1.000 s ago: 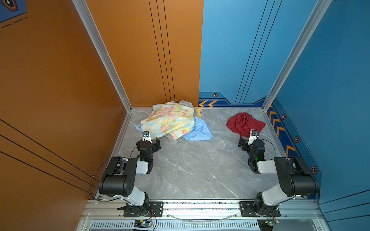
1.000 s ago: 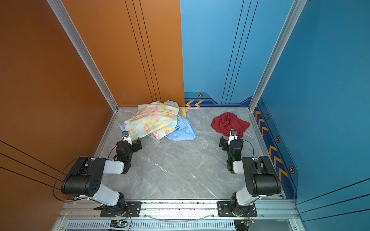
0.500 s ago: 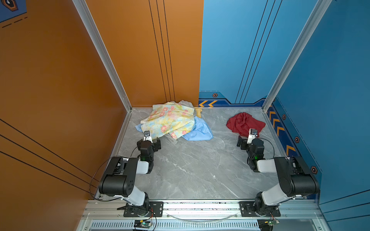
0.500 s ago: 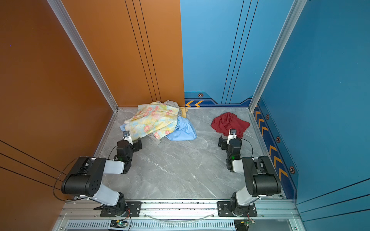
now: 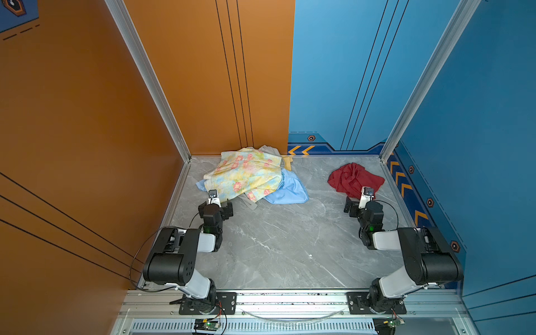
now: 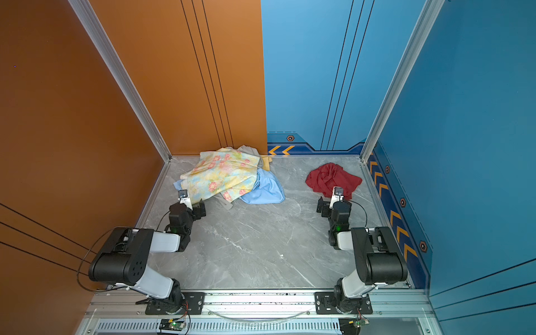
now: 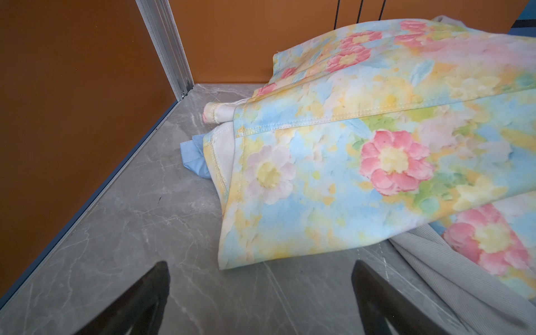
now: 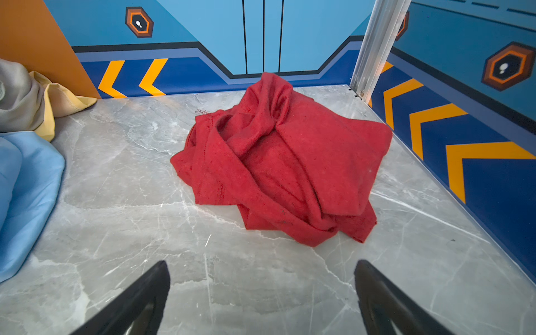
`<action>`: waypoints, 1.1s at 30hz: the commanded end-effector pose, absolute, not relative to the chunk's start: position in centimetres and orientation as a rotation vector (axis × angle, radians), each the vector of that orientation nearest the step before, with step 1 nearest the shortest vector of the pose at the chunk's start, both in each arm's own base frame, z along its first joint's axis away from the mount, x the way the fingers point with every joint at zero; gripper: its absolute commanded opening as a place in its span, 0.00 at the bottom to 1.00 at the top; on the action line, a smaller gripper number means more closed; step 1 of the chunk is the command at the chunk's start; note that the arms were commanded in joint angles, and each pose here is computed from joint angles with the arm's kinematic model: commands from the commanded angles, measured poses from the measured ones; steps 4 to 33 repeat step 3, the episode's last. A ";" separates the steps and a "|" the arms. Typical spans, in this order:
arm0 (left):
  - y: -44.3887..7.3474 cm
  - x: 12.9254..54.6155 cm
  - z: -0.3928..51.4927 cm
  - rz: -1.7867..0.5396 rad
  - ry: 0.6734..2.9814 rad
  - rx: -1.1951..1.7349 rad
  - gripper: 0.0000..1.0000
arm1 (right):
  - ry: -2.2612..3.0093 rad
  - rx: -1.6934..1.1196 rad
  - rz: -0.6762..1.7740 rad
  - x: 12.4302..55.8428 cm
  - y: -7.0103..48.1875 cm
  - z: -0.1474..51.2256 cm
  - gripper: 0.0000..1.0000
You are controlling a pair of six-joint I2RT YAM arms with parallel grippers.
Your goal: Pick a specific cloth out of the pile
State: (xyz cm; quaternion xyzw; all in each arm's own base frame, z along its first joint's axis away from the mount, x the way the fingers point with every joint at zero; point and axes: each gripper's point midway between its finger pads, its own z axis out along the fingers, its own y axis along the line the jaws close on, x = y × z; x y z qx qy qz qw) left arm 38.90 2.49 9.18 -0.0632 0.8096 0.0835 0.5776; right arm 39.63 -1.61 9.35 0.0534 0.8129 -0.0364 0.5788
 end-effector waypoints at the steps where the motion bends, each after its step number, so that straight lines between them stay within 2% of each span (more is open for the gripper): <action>1: 2.6 39.1 9.2 0.218 1.895 -0.143 0.98 | 1.914 0.130 -0.064 39.5 -1.5 9.2 1.00; 33: 2.6 39.1 9.2 0.218 1.894 -0.142 0.98 | 1.911 0.128 -0.065 39.5 -1.5 9.2 1.00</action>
